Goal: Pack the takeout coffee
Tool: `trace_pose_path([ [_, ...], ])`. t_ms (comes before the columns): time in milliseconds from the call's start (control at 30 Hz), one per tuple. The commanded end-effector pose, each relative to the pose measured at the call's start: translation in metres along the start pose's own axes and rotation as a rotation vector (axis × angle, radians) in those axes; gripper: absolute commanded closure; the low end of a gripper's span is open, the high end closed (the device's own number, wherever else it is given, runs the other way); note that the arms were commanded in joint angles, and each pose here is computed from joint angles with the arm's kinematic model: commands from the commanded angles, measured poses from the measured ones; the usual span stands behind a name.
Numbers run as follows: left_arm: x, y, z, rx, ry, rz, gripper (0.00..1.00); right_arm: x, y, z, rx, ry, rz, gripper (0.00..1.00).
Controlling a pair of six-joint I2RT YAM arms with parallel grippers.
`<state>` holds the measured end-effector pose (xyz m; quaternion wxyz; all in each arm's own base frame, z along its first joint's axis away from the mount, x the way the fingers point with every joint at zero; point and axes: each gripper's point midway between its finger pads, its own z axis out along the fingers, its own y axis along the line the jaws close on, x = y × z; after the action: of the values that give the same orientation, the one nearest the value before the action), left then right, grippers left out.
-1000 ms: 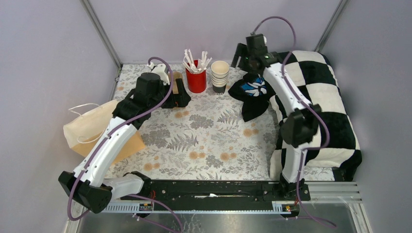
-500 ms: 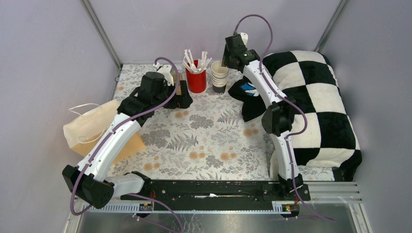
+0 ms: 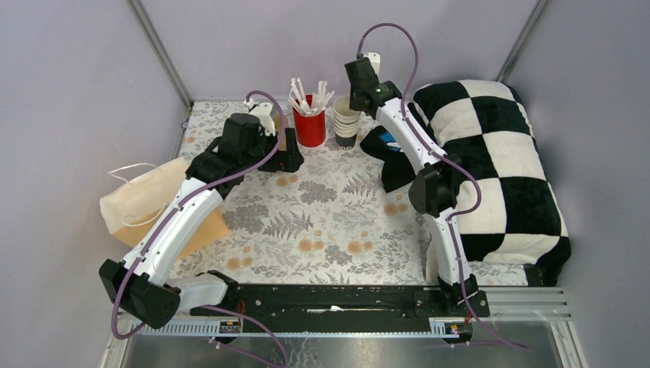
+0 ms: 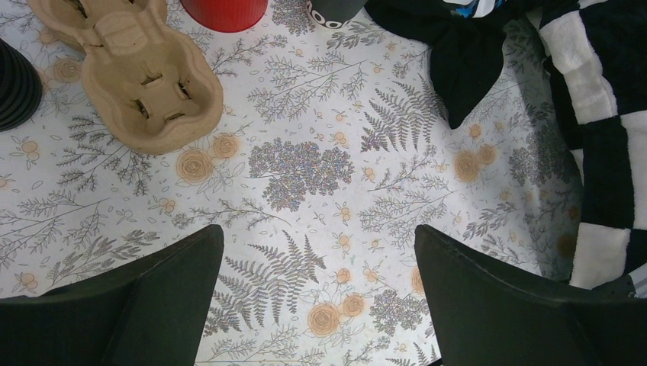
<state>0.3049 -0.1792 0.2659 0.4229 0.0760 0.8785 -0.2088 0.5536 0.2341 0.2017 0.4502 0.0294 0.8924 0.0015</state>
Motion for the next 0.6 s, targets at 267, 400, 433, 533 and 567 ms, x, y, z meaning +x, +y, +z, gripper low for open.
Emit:
trace_pose_path([
  [267, -0.0106, -0.0038, -0.0034, 0.016, -0.030, 0.052, 0.01, -0.0247, 0.0018, -0.0088, 0.021, -0.081, 0.007, 0.73],
  [400, -0.0099, -0.0029, -0.0031, 0.013, -0.029, 0.055, 0.01, -0.0236, 0.0023, -0.0075, 0.021, -0.080, 0.006, 0.75],
  [433, -0.0100, -0.0023, -0.0029, 0.009, -0.029, 0.055, 0.01, -0.0230, 0.0029, -0.0072, 0.019, -0.078, 0.005, 0.76],
  [533, -0.0104, -0.0015, -0.0034, 0.005, -0.032, 0.058, 0.01, -0.0210, 0.0042, -0.0058, 0.014, -0.073, 0.004, 0.80],
  [567, -0.0106, -0.0015, -0.0036, 0.005, -0.032, 0.058, 0.01, -0.0215, 0.0038, -0.0055, 0.015, -0.074, 0.004, 0.80],
])
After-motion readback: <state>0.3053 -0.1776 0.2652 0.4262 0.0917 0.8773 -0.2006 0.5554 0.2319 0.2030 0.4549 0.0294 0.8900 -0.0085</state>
